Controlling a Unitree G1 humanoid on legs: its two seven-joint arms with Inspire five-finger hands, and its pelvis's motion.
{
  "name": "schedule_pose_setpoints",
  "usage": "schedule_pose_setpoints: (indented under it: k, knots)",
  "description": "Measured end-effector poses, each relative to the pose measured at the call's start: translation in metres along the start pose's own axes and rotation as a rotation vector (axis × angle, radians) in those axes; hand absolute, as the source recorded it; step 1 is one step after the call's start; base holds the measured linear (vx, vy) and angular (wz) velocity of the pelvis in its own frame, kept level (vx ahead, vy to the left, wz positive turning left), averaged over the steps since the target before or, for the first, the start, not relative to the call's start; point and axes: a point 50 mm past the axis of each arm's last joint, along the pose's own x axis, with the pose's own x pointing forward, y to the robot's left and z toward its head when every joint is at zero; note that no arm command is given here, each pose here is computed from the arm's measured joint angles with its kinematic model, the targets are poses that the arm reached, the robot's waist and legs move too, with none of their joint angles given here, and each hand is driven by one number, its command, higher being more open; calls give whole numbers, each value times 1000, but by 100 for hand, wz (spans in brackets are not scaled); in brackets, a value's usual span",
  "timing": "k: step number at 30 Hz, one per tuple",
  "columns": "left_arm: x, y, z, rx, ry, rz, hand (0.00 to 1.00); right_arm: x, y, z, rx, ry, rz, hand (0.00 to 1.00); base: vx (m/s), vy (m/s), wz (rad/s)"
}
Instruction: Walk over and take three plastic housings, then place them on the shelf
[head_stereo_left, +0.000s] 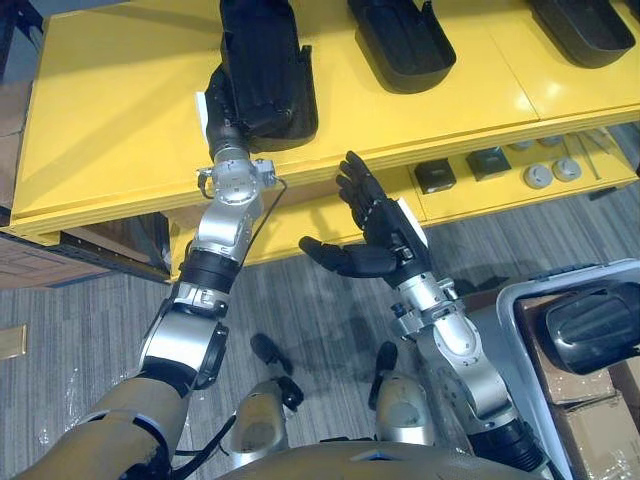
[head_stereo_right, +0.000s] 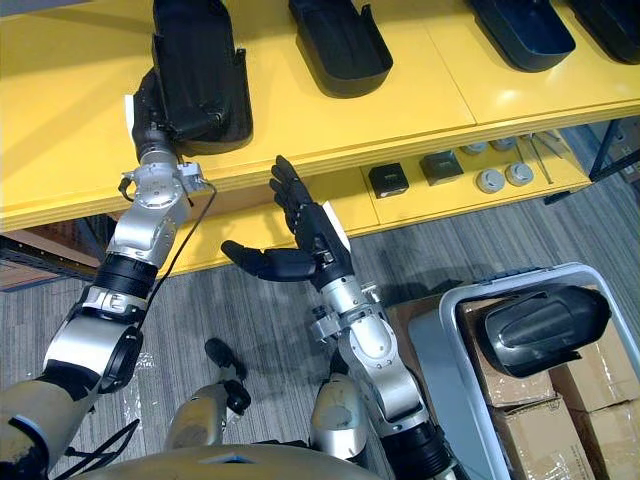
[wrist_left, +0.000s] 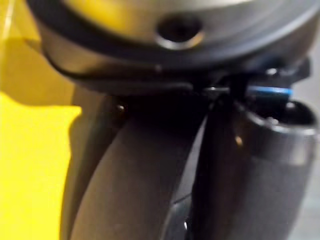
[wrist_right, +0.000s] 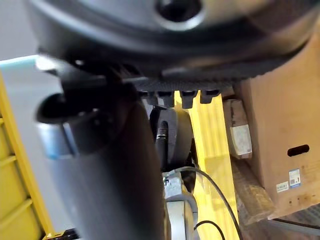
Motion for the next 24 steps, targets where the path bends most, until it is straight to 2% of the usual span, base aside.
schedule_pose_setpoints:
  k: [5, 12, 18, 24]
  knots:
    - [0, 2, -1, 3, 9, 6, 100, 0, 1, -1, 3, 5, 1, 100, -2, 4, 1]
    - [1, 7, -8, 125, 17, 29, 100, 0, 10, -5, 21, 32, 28, 100, 0, 0, 0]
    - [-1, 10, -16, 96, 60, 37, 100, -1, 14, -6, 27, 35, 38, 100, 0, 0, 0]
    - [-13, 22, -30, 50, -9, 98, 100, -8, 17, -12, 44, 68, 40, 100, 0, 0, 0]
